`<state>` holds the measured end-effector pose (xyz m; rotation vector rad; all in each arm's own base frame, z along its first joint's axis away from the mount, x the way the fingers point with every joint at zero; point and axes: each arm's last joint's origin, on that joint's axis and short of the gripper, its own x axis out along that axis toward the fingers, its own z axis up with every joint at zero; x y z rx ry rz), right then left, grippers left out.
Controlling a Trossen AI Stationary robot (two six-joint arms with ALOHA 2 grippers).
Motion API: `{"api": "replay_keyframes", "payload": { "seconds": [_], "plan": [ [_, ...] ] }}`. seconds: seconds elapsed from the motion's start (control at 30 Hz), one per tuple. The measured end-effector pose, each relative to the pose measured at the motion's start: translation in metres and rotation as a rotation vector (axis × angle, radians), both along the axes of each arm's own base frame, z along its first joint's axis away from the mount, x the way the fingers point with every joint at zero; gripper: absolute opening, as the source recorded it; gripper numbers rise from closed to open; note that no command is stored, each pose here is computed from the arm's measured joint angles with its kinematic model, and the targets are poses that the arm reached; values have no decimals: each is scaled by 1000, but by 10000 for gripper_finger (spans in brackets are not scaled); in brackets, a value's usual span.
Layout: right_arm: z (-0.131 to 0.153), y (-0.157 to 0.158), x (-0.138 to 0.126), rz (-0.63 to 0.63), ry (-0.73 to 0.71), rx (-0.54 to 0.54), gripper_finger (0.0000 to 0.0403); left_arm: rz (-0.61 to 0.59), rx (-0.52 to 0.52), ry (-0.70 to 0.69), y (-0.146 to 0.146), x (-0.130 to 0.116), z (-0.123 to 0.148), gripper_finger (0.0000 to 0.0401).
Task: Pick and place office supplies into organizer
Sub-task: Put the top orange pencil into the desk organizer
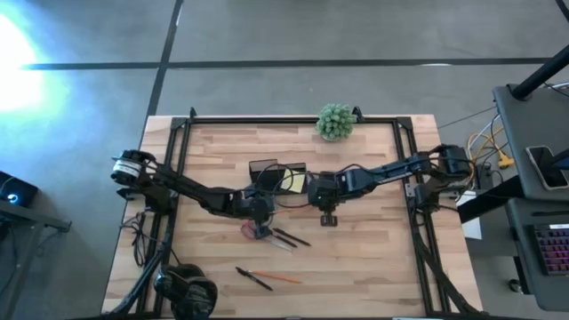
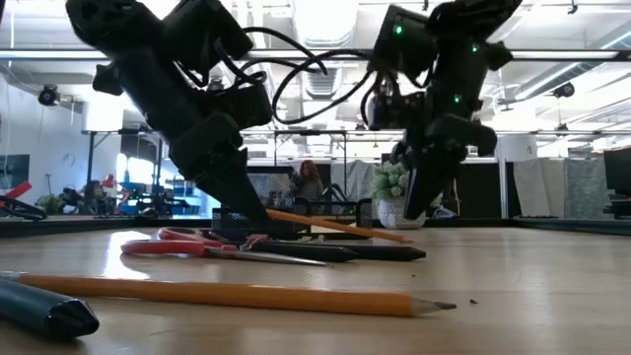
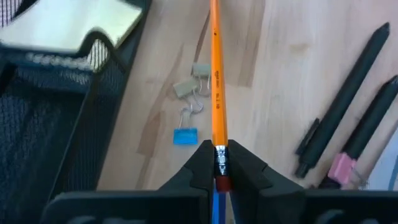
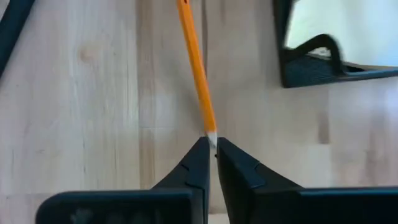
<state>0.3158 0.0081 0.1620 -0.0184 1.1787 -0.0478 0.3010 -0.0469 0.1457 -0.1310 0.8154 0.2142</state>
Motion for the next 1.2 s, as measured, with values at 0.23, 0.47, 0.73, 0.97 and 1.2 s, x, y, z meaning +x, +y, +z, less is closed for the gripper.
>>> {"api": "replay_keyframes", "payload": {
  "seconds": [0.23, 0.47, 0.73, 0.97, 1.2],
  "plan": [
    [44, -4, -14, -143, -145, -74, 50, 2, -58, 49, -3, -3, 68, 7],
    [91, -13, -37, -237, -321, -253, 63, 72, 85, 259, 6, -35, 157, 7],
    [102, -26, -46, -316, -356, -293, 65, 162, 266, 526, 19, -62, 208, 7],
    [88, -27, -41, -330, -312, -287, 63, 202, 267, 544, 30, -56, 214, 7],
    [68, -27, -40, -358, -256, -273, 68, 158, 221, 679, 49, -44, 192, 7]
  ]
}}
